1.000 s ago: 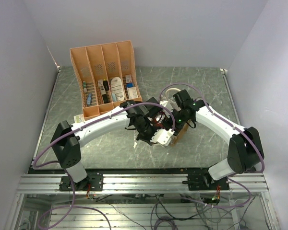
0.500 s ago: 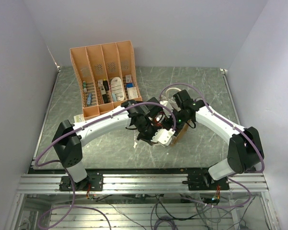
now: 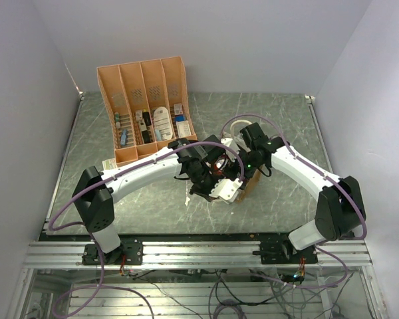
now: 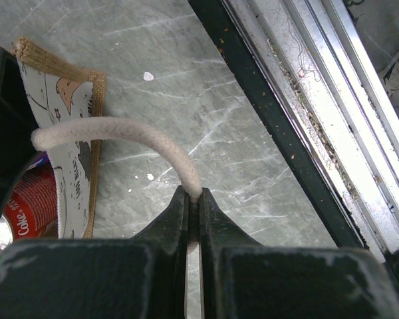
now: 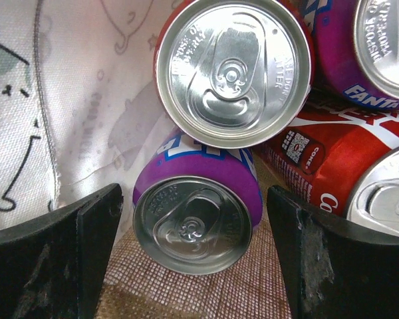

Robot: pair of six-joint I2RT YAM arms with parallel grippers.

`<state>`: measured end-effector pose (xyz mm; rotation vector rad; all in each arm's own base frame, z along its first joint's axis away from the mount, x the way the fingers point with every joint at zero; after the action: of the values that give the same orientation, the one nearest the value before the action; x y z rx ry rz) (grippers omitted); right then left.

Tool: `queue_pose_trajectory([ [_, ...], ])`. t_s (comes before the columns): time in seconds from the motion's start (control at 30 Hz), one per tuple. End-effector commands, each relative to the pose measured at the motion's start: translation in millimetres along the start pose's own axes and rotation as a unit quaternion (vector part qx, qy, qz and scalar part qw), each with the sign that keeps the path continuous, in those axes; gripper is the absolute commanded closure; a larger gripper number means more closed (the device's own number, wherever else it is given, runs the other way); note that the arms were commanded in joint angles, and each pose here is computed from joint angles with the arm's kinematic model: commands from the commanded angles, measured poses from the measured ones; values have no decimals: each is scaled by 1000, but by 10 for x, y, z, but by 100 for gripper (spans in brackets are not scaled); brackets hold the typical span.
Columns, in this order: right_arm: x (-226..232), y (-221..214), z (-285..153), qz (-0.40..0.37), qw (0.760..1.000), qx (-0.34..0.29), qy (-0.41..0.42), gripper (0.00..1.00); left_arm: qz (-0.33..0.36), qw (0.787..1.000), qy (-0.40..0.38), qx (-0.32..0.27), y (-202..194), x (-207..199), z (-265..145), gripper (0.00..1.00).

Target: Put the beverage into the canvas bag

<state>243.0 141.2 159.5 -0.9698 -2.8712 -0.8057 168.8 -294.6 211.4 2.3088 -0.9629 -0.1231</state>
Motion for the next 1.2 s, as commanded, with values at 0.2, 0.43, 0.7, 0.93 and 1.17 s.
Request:
queue_pose_trajectory([
  [0.2,120,183,-289,-11,999,-33,12,7,0,1000,-14,-17,75,-42,-9,93],
  [0.43,132,258,-432,-17,998,-55,-5,7,1,1000,-17,-20,77,-48,4,93],
  [0.7,151,383,-639,-26,996,-83,-23,7,-2,1000,-22,-22,82,-36,17,93],
  [0.93,160,414,-825,-19,992,-119,-48,9,1,1000,-22,-19,66,-36,21,93],
  [1.17,145,278,-1149,-11,986,-161,-39,9,-1,1000,-17,-16,70,-37,2,93],
])
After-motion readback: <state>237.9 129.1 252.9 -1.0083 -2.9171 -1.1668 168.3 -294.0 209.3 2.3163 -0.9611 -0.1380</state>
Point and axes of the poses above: each gripper's point midway between its finger pads, its own z axis out along the fingers, its own x axis along the line the jaws close on, y = z × x, the point moved 8 cm from there along -z, back along the fingers, and after that the axes turned 10 degrees about z, right-handed, at the moved point
